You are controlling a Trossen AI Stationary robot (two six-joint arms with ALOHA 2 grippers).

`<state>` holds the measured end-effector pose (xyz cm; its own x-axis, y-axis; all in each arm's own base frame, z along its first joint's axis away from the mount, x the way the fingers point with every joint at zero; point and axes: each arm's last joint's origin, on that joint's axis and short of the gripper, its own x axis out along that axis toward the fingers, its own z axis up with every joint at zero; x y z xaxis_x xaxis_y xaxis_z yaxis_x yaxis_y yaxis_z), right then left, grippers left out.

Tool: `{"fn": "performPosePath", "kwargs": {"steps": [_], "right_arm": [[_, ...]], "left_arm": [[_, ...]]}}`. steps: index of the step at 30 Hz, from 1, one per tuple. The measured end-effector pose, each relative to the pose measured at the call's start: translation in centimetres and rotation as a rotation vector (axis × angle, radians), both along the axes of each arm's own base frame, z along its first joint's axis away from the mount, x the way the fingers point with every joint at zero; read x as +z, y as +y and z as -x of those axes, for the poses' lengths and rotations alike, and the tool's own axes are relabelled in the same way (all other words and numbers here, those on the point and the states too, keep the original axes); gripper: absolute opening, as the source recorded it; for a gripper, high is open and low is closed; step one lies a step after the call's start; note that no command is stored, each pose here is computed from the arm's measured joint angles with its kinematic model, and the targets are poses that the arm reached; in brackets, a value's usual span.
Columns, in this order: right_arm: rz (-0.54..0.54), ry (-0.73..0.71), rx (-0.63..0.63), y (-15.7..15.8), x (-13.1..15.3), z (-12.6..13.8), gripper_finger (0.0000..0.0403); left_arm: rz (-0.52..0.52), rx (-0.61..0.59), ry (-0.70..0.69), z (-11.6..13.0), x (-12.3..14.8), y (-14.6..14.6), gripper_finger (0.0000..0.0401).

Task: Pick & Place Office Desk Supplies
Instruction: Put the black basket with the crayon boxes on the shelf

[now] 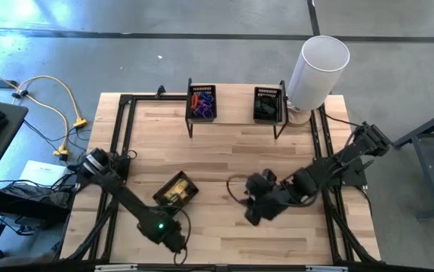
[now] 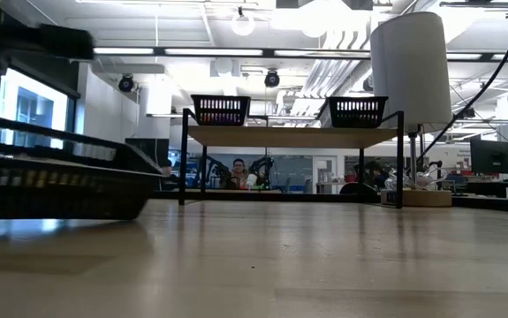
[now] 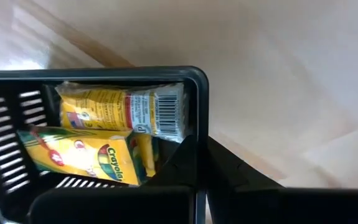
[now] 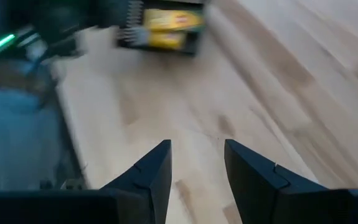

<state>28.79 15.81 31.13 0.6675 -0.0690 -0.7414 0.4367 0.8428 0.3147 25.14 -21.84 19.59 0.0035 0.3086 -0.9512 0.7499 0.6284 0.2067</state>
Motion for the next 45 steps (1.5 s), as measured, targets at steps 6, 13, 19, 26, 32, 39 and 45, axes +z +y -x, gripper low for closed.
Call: {"fn": "performPosePath", "kwargs": {"steps": [6,13,19,26,32,39,45], "right_arm": [[-0.031,0.135,-0.166,-3.2,-0.8,-0.3,0.0136],[-0.122,0.195,-0.115,-3.0,-0.9,-0.1,0.0136],[-0.070,0.201,0.018,-0.9,-0.9,0.9,0.0136],[0.002,0.190,0.351,2.0,-0.7,2.1,0.0136],[-0.016,0.167,0.514,3.1,0.9,2.6,0.0136],[0.198,0.051,0.617,1.0,5.2,1.5,0.0136],[0.510,-0.109,0.795,-0.2,9.5,1.1,0.0136]], "left_arm": [[0.059,-0.129,0.039,-1.6,1.0,2.2,0.0002],[0.181,-0.087,-0.148,-3.6,5.8,5.9,0.0002],[0.258,-0.088,-0.340,-3.7,11.0,7.0,0.0002],[0.375,-0.167,-0.439,-3.2,15.1,5.2,0.0001],[0.561,-0.212,-0.509,-2.2,18.8,3.0,0.0001],[0.600,-0.248,-0.584,-1.7,20.7,2.2,0.0001],[0.582,-0.246,-0.590,-1.7,20.7,2.3,0.0001]]}}
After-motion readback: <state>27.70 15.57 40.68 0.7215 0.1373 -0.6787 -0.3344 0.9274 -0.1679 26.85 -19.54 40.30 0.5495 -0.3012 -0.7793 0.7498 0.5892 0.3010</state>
